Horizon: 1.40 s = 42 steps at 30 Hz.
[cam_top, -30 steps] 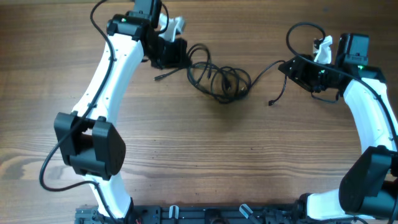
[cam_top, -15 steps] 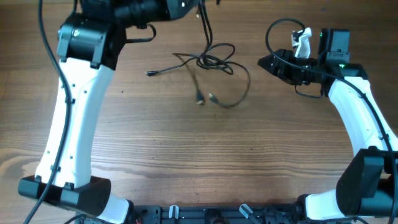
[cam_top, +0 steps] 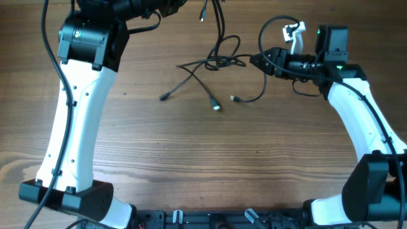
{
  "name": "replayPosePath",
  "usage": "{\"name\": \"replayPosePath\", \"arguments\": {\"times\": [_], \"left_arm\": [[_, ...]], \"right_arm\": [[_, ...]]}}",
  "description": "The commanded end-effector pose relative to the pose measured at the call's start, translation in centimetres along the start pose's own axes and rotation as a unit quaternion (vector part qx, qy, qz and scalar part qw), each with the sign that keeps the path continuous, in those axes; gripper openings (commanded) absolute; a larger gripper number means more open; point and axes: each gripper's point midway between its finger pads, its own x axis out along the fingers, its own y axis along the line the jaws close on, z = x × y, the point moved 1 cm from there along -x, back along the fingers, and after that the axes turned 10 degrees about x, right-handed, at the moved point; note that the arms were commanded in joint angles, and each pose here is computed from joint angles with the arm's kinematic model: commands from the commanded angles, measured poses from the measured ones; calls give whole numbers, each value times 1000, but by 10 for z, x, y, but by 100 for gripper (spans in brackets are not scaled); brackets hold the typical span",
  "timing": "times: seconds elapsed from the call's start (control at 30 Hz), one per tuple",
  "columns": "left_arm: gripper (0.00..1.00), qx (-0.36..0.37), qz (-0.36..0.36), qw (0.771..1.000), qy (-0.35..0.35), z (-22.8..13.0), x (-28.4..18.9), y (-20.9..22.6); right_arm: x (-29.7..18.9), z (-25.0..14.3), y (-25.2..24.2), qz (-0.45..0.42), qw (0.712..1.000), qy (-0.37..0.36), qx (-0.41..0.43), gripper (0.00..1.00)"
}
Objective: Untangle cables
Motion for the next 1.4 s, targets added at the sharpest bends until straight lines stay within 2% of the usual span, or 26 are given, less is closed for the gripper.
{"name": "replayPosePath", "arguments": {"times": [0.0, 0.27, 0.43, 0.6, 0.77, 0.93, 1.17, 1.3, 1.37], "left_arm": [[4, -73, 2, 997, -20, 5, -7, -10], [4, -255, 80, 962, -56, 2, -11, 28], [4, -317, 105, 941, -63, -3, -13, 41], [4, -318, 106, 940, -66, -3, -13, 42], [4, -320, 108, 939, -65, -4, -13, 43], [4, -321, 111, 938, -66, -4, -14, 44], [4, -328, 123, 935, -63, -8, -14, 49], [4, -329, 126, 934, -61, -9, -15, 50], [4, -329, 126, 934, -61, -9, -15, 50]], "right_arm": [[1, 1, 13, 34, 998, 12, -42, 56], [1, 0, 13, 35, 998, 13, -50, 56], [1, -1, 15, 40, 997, 15, -64, 56], [1, -6, 16, 49, 996, 24, -69, 56], [8, -11, 5, 23, 999, 28, 2, 55], [24, -29, 9, 26, 998, 57, 9, 55], [48, -37, 33, 33, 997, 62, 31, 65], [61, -45, 33, 0, 995, 60, 84, 63], [66, -48, 33, -13, 993, 59, 99, 57]]}}
